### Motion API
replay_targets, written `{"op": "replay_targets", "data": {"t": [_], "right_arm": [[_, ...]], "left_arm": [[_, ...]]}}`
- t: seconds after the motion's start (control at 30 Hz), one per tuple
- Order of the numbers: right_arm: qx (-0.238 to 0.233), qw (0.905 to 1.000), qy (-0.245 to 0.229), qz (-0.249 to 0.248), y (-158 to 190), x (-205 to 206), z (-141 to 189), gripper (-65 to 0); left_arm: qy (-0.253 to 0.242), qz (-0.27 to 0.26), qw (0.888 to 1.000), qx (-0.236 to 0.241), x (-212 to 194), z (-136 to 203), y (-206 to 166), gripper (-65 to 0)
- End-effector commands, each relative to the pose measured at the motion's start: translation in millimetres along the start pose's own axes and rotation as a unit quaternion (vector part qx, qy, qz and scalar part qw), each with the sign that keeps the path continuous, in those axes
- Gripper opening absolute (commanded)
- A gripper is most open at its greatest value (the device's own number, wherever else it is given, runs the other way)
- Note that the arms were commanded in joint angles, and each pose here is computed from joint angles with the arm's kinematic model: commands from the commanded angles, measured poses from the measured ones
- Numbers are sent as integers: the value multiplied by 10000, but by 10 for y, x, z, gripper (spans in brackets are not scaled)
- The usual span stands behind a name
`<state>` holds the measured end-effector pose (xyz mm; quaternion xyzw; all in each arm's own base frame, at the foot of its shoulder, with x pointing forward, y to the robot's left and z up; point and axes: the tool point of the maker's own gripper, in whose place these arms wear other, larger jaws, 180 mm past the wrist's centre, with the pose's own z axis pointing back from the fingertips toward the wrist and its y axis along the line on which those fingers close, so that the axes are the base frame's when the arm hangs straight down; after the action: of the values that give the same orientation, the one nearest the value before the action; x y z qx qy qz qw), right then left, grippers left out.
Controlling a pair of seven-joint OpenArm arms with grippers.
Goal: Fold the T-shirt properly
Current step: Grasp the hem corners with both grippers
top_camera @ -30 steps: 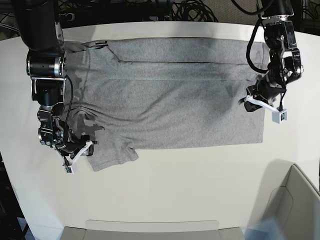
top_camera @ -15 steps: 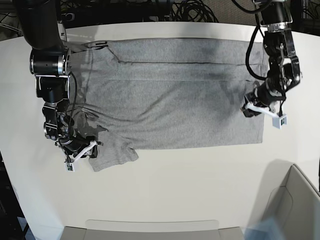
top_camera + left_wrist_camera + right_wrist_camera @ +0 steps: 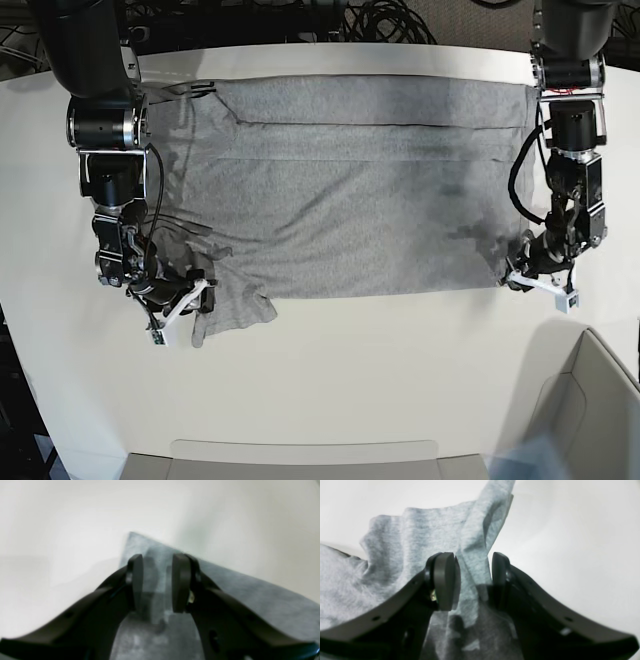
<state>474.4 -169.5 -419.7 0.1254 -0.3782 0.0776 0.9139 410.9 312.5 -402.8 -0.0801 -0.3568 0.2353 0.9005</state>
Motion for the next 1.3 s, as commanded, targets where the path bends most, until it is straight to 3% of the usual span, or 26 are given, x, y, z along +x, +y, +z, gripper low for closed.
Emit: {"op": "replay_targets", "data": {"t": [0.0,0.27,0.47,0.7,0.77,0.83,0.93,1.03,1.27], "right_arm": [[-125,9998,106,115,-81,52,31,-401],[-179,9997,73,124,-143,77,58,-401],[-149,9998,63,124,-108,88,44,-401],[-133,9998,69,120,-90,79,36,-401],[-128,9998,76,136,-87,76,35,-408],[-131,9998,72,144,-88,85,36,-440],[-140,9998,27,150,-91,129,39,-541],[-156,9995,-207,171,-103,283,54,-650],[-265,9970,-644,333,-202,620,171,-650]], "left_arm": [[-260,-17,9996,59,238,29,49,-440],[-178,75,9996,218,150,-34,182,-440],[24,-286,9995,130,-4,-101,22,-440],[106,-274,9996,3,-112,-153,-118,-445],[140,-297,9995,-14,-144,-166,-144,-477],[215,-403,9989,-42,-208,-186,-196,-538],[150,-435,9989,-35,-202,-194,-199,-650],[7,-422,9991,-57,-140,-185,-211,-650],[-397,-648,9964,-388,58,-51,-476,-650]]}}
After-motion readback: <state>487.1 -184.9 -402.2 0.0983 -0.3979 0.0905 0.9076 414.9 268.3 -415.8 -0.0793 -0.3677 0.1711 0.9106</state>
